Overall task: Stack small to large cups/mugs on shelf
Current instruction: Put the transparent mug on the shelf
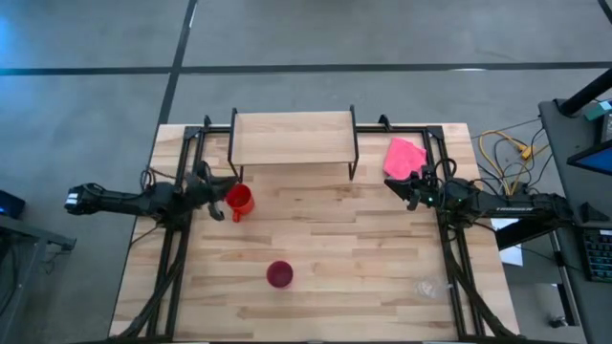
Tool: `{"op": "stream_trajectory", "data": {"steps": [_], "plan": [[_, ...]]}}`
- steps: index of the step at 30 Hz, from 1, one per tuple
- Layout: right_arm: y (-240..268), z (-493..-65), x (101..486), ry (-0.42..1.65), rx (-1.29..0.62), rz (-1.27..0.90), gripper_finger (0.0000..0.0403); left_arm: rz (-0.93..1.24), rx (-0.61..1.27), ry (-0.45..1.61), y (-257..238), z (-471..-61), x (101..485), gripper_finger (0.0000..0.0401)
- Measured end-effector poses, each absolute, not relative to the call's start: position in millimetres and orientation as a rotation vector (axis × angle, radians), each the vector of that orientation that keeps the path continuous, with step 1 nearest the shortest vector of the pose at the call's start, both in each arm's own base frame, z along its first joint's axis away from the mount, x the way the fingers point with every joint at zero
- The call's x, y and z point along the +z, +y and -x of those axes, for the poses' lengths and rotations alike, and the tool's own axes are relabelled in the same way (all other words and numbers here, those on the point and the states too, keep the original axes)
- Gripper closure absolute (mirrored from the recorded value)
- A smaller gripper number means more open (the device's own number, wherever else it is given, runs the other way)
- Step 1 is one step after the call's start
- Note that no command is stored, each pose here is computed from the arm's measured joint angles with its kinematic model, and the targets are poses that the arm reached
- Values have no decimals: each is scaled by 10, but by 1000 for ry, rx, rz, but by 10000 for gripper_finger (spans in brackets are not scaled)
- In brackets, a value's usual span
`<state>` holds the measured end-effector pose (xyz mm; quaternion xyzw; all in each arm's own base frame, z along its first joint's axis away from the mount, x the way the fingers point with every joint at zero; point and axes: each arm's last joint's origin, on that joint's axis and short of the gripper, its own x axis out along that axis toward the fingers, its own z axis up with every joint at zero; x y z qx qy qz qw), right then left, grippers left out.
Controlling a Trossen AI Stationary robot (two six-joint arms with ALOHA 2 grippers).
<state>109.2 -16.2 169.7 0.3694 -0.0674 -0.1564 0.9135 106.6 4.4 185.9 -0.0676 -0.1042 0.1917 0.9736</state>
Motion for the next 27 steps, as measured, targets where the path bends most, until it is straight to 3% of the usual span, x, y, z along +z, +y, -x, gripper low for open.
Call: {"op": "stream_trajectory", "data": {"steps": [4,9,12,16,20,27], "plan": [[-162,-1092,1700,-156,-316,-844,394,292,386,-389,56,-1015,2016,399],[-145,-1094,1765,-203,-224,-928,394,-21,220,-335,-6,-1013,2370,399],[-121,-1085,1910,-259,-103,-919,394,-40,239,-193,1,-1033,2630,399],[-101,-1039,2281,-309,-26,-862,394,-25,293,-35,14,-1071,3046,399],[-80,-963,2761,-275,-33,-789,394,-39,292,-5,7,-1156,3508,399],[-47,-949,3504,52,-128,-720,394,-141,296,-35,-17,-1433,4164,399]]}}
